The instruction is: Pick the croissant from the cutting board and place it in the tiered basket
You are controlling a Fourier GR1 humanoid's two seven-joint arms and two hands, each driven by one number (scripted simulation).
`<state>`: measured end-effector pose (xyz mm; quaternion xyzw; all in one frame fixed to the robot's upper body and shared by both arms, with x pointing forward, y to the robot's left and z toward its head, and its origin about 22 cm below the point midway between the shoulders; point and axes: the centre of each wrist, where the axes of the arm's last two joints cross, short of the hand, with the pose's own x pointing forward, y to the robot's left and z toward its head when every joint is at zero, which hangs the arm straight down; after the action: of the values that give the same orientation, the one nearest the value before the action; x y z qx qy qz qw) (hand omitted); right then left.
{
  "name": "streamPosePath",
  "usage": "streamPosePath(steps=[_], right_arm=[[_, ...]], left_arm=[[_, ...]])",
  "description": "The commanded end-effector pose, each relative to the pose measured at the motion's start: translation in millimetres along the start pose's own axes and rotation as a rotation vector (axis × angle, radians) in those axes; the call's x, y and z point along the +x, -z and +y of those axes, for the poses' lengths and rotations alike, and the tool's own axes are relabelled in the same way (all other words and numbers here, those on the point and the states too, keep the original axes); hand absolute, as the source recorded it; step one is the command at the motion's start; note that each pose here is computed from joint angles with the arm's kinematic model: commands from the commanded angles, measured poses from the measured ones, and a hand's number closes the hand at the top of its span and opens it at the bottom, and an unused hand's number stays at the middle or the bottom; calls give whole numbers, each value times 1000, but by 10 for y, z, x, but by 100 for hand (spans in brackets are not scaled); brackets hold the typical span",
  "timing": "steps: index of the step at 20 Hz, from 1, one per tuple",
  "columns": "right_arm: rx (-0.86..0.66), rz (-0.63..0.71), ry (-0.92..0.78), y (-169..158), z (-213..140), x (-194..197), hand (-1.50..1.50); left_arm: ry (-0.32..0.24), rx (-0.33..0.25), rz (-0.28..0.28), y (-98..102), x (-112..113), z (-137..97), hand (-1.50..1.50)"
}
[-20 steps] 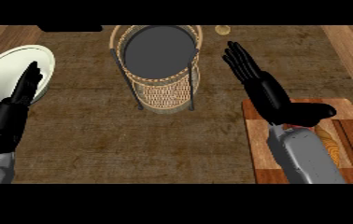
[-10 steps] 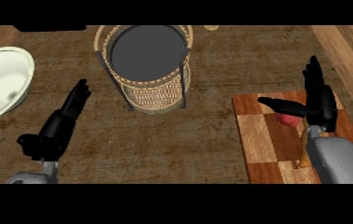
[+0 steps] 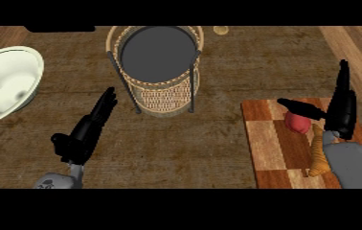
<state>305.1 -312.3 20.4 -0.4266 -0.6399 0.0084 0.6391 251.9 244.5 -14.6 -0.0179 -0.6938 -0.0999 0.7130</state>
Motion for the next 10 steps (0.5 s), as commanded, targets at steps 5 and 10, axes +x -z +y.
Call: streamPosePath(steps=[5,10], right_arm=[[191,246,-648,98,-380,-300,-150],[345,370,-912,109,-287,54,-150]], left_arm=[[4,-8,7,27,-12,16,0],[3,-26,24,22,-37,-51,0]])
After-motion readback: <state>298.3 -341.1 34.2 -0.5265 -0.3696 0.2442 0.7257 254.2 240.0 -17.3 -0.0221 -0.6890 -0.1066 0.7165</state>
